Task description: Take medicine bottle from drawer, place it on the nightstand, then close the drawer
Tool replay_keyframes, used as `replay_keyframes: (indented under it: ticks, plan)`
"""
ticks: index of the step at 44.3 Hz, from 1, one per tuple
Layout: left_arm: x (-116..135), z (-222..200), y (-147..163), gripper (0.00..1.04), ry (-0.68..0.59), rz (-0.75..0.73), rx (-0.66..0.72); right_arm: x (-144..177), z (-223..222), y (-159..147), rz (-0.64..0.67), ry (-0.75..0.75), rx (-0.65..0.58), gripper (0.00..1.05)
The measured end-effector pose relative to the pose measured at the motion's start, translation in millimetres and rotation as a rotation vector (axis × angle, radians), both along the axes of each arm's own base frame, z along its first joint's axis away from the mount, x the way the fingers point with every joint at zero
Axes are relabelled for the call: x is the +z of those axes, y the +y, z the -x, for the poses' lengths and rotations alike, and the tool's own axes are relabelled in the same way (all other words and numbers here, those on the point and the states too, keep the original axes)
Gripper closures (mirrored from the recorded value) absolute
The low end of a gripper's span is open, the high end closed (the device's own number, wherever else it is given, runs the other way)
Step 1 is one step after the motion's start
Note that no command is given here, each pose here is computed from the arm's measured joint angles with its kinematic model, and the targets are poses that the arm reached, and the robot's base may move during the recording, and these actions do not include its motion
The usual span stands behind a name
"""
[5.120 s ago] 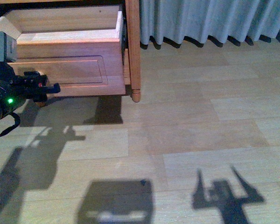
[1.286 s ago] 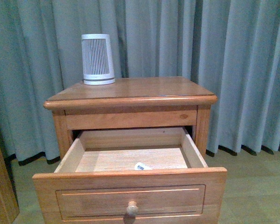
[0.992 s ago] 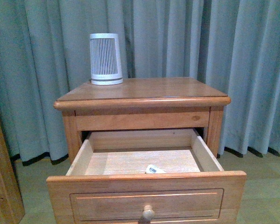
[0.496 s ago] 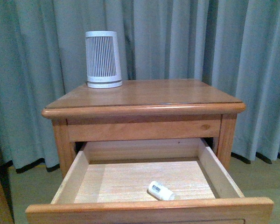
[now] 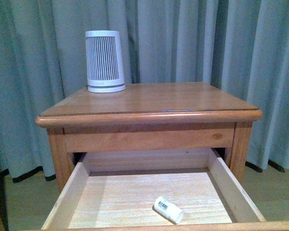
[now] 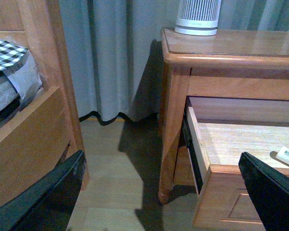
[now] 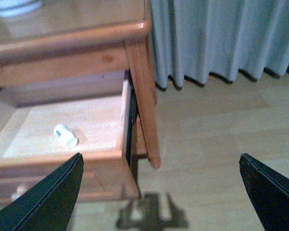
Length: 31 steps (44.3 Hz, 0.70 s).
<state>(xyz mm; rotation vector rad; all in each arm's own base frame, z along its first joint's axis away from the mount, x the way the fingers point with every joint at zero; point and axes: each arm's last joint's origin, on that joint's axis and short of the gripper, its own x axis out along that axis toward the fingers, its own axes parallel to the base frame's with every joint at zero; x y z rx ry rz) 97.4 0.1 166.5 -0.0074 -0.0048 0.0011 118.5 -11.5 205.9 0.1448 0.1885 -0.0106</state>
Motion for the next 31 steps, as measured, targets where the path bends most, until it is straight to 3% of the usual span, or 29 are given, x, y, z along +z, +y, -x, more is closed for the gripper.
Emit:
replay_keyframes:
  ticks: [6,12,19,31]
  plan:
    - [0,0,0,0.06,0.000,0.000,0.000,64,-37,-1,0.013,-0.103,0.035,0.07]
    - [0,0,0,0.06,0.000,0.000,0.000,88,-76,7,0.032,-0.083,0.076,0.07]
    - [0,0,0,0.06,0.000,0.000,0.000,93,-137,40,0.058,0.085,0.172,0.07]
    - [0,0,0,0.06,0.000,0.000,0.000,73,-199,96,0.113,0.270,0.313,0.07]
